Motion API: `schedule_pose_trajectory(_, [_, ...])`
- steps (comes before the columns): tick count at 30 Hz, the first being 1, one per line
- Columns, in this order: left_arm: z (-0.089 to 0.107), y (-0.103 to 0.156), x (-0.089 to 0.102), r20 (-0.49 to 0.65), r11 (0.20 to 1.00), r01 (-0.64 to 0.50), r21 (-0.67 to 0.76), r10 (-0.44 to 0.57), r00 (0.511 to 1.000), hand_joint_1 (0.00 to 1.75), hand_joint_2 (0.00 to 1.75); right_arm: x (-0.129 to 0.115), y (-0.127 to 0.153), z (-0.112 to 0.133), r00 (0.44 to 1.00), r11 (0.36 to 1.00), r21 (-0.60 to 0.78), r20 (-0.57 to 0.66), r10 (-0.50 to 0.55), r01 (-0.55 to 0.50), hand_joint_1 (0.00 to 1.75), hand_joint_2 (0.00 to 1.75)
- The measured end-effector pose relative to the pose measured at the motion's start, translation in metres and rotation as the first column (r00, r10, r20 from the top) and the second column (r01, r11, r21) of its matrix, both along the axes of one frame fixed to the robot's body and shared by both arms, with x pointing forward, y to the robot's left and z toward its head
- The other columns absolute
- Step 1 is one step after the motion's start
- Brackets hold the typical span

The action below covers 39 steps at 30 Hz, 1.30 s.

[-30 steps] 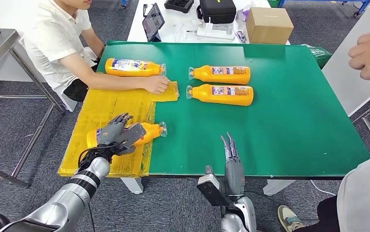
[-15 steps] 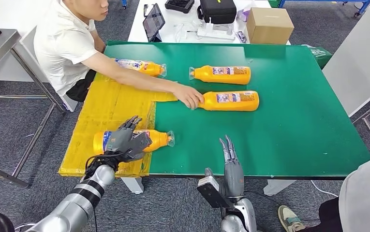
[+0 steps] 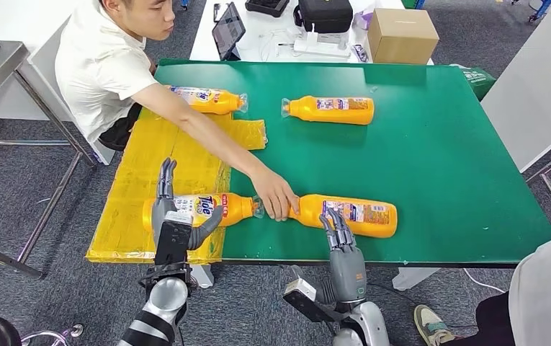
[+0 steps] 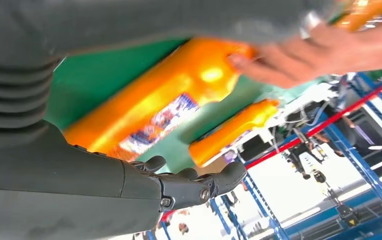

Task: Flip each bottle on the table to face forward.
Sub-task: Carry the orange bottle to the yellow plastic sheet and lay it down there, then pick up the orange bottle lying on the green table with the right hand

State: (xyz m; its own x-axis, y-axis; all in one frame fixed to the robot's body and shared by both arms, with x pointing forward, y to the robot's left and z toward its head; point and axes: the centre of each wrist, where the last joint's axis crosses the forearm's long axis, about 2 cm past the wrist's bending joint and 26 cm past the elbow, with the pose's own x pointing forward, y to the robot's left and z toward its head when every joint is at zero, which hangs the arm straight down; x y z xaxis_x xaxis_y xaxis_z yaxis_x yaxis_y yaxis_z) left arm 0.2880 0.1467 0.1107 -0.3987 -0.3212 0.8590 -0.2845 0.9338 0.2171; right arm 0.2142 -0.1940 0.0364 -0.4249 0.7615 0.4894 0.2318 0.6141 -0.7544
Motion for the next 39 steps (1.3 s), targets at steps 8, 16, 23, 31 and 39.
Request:
schedule_pose_trajectory(8, [0.004,-0.021,-0.018,-0.025,0.989,0.15,-0.017,-0.15,0.988,0.0,1.75,0.015,-0.033,-0.001,0.987,0.953,-0.27,-0.046,-0.153,0.135,0.0,1.75])
schedule_pose_trajectory(16, [0.007,-0.047,-0.03,-0.033,0.959,0.276,-0.064,-0.278,0.96,0.0,1.75,0.059,-0.07,0.008,0.979,0.9,-0.395,-0.008,-0.205,0.186,0.0,1.75])
schedule_pose_trajectory(23, [0.008,-0.051,-0.032,-0.045,0.952,0.293,-0.091,-0.298,0.953,0.0,1.75,0.075,-0.073,0.006,0.98,0.889,-0.434,-0.058,-0.193,0.149,0.0,1.75])
schedule_pose_trajectory(31, [0.008,-0.052,-0.031,-0.127,0.932,0.328,-0.153,-0.348,0.929,0.0,1.75,0.089,-0.074,0.005,0.965,0.89,-0.451,-0.199,-0.173,0.067,0.0,1.75])
schedule_pose_trajectory(39, [0.009,-0.056,-0.033,-0.195,0.91,0.372,-0.186,-0.405,0.893,0.0,1.75,0.104,-0.078,0.012,0.919,0.862,-0.505,-0.318,-0.234,0.044,0.0,1.75])
